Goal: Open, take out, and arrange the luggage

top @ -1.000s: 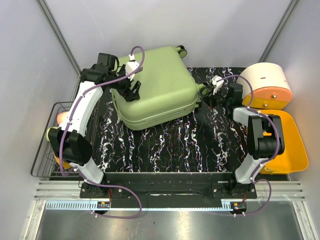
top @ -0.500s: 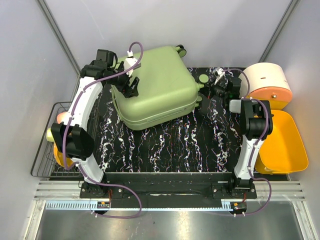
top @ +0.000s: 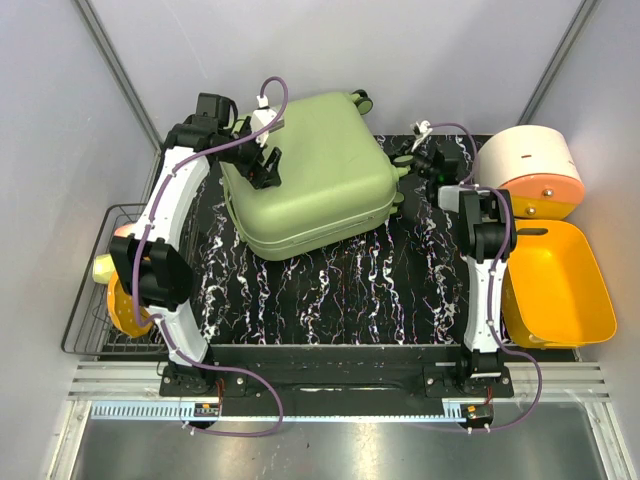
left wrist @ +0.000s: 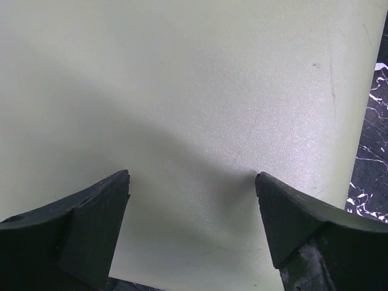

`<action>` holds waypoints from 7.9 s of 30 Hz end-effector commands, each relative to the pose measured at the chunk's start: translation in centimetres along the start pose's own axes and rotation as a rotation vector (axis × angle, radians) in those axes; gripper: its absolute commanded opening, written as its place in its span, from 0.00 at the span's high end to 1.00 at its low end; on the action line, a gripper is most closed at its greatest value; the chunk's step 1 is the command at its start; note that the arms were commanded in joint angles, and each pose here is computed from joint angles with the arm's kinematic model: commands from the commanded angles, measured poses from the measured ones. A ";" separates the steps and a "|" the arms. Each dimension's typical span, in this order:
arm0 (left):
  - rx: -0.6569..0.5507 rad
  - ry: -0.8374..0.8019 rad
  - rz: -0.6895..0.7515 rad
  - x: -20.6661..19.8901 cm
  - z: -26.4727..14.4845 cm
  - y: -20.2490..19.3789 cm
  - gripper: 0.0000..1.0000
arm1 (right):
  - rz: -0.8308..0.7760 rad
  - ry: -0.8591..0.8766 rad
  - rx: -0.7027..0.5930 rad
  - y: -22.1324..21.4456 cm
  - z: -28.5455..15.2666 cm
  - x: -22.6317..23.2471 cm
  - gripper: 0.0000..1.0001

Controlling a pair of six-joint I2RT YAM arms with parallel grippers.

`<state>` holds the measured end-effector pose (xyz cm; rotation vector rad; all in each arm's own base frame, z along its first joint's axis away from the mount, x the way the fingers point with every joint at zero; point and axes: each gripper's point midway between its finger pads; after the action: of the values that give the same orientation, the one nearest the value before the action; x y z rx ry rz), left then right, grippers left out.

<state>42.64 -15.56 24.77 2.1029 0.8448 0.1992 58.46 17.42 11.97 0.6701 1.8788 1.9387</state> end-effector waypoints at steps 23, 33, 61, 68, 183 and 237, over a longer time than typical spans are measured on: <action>-0.239 0.064 -0.504 -0.3 -12.0 -1.9 0.01 | 0.107 -0.196 0.253 12.7 -7.6 4.2 0.06; -0.300 0.088 -0.784 -0.5 -9.7 -4.9 0.01 | 0.408 0.046 0.366 9.0 -9.0 11.0 0.07; -0.392 0.104 -0.515 9.6 -5.7 7.3 0.05 | 0.381 0.198 0.446 8.2 -17.0 31.4 0.06; -0.278 0.173 -0.625 1.4 -10.9 -1.5 0.05 | 0.348 0.155 0.418 9.6 -16.2 30.3 0.06; 0.442 -0.081 0.324 -18.7 3.1 -11.6 0.22 | -0.300 -0.521 0.299 3.2 -13.1 10.6 1.00; 0.578 -0.109 0.273 -9.6 0.9 -16.2 0.23 | -0.323 -0.155 -0.085 6.0 -1.1 -6.2 1.00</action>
<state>28.93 -23.28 19.68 2.4450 0.2730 0.1201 58.69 13.90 12.07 0.5117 1.9013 1.7784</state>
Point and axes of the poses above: each gripper's point midway between its finger pads, its own z axis out along the fingers, its own x axis along the line the jaws close on, y = z × x, and after that the axes turned 10 degrees about -z, right-handed
